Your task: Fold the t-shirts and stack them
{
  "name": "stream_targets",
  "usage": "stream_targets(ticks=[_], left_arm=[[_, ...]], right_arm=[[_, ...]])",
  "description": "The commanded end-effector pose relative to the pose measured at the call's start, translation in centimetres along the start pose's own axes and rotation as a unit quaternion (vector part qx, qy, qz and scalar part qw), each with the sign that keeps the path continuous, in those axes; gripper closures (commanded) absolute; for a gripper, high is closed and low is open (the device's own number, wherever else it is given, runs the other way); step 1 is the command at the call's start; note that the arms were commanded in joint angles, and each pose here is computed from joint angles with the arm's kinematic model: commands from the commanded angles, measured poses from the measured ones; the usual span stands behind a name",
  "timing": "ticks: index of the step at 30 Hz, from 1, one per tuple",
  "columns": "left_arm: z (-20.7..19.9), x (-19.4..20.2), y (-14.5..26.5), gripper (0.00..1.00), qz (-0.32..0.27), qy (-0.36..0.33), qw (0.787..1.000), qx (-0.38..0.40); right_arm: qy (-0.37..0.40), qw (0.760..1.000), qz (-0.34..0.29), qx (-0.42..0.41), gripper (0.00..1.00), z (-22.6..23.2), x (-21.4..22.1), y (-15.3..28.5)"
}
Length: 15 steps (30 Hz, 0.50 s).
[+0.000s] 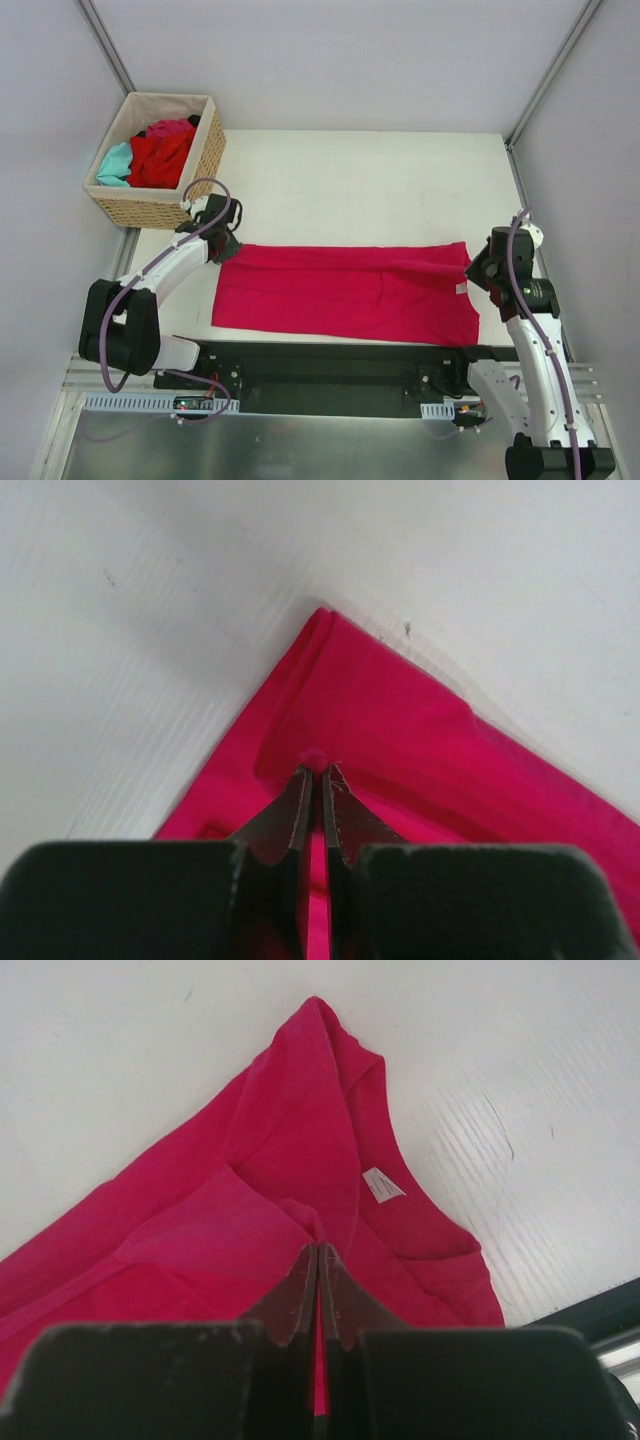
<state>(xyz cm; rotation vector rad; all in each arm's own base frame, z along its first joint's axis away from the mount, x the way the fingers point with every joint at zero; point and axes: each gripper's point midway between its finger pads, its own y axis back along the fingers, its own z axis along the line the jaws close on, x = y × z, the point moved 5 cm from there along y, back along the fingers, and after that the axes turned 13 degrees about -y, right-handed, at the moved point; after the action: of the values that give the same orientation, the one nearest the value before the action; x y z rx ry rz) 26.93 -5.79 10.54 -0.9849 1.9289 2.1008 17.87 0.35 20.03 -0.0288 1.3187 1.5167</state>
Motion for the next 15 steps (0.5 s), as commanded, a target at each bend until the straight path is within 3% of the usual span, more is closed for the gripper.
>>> stream_targets(ticks=[1, 15], left_arm=[[1.2, 1.0, 0.6, 1.0, -0.013, 0.012, 1.0, -0.016], [1.9, 2.7, 0.7, 1.0, -0.004, 0.004, 1.0, -0.013]], right_arm=[[0.012, 1.0, 0.003, 0.022, 0.99, -1.7, 1.1, 0.4], [0.011, 0.999, 0.018, 0.028, 0.99, -3.3, 2.8, 0.8]])
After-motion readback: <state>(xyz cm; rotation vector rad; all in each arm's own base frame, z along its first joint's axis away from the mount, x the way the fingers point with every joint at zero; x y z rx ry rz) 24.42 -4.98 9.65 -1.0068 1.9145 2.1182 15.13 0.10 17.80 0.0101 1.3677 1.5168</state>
